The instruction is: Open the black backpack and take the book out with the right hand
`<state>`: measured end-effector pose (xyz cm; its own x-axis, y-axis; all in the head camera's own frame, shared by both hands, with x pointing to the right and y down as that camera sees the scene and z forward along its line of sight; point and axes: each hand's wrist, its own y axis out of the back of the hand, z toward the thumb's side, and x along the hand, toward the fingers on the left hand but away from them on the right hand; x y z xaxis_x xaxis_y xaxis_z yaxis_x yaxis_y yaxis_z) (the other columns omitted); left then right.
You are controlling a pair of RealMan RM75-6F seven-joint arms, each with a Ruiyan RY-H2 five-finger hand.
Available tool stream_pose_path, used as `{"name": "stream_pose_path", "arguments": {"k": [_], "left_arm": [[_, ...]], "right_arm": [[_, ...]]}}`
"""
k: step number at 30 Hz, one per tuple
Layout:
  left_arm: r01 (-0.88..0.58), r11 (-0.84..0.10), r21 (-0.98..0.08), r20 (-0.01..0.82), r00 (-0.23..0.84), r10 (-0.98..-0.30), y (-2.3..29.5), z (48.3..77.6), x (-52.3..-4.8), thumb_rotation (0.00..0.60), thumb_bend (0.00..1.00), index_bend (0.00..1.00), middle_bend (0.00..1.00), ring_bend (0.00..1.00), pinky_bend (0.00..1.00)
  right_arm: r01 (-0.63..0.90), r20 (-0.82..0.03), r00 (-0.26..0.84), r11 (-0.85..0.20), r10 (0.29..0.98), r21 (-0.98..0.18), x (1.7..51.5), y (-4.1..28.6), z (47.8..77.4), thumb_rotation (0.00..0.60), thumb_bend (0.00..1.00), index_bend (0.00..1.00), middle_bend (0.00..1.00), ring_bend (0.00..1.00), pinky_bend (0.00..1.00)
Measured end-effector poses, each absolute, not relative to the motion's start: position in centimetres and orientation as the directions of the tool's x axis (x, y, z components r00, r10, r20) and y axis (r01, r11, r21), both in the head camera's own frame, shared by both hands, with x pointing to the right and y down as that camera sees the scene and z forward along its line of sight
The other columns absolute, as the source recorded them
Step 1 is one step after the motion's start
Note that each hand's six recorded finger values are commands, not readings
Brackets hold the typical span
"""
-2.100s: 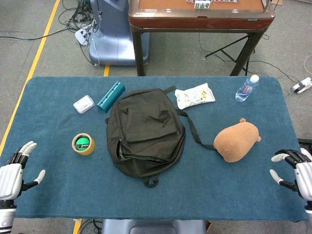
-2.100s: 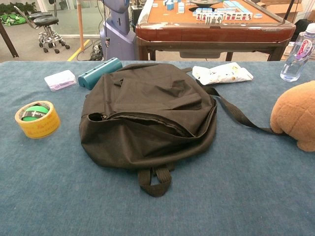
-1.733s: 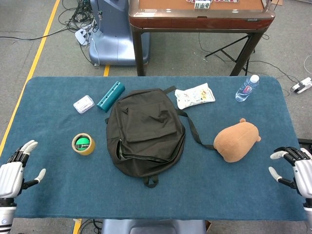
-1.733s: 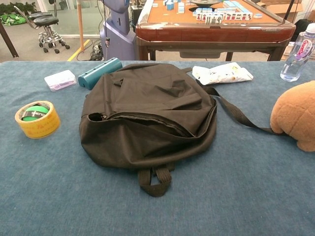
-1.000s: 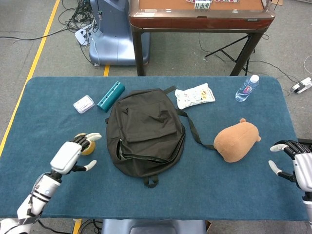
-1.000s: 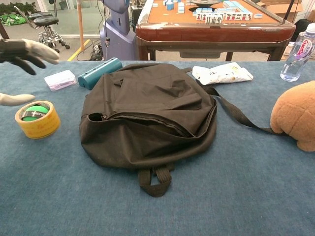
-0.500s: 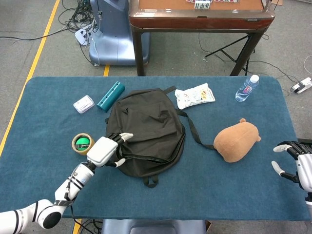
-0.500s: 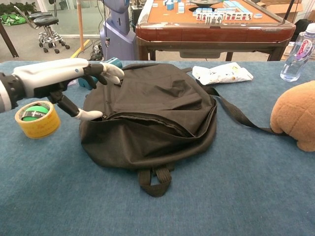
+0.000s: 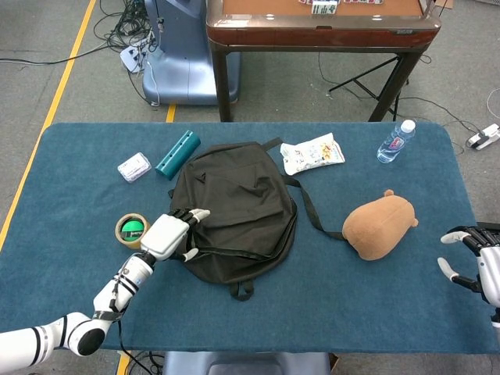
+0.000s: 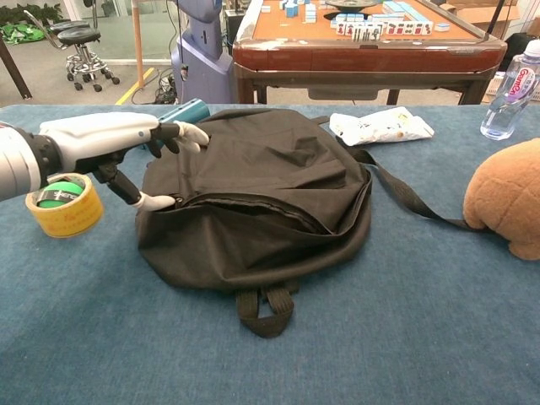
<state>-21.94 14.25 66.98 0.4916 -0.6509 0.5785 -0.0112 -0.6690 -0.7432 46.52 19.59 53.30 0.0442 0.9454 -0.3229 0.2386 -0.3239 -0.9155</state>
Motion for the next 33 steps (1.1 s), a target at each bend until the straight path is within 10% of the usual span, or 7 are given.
{"name": "stream_pose_path", "arguments": {"k": [20,33], "left_arm": [[0.01,-0.708,-0.706,0.62,0.493,-0.611,14.5,69.1,-19.6,0.565,0.32,0.13,0.16,0.17,0.2],[-0.146,-0.746,-0.65,0.618,0.469,-0.631,12.3,70.0,-15.4,0.6,0.32,0.37,0.33,0.31,0.2]], "right_arm": [[0.239,-0.322,0.032,-0.32,0.946,-0.917,46.9,19.8,53.3,0.6,0.23,0.42,0.35,0.27,0.33],[0.236,-0.321,0.024,-0.317,0.947,-0.919,47.1,20.0,53.0,0.6,0.23,0.42,0.35,0.27,0.33]]}}
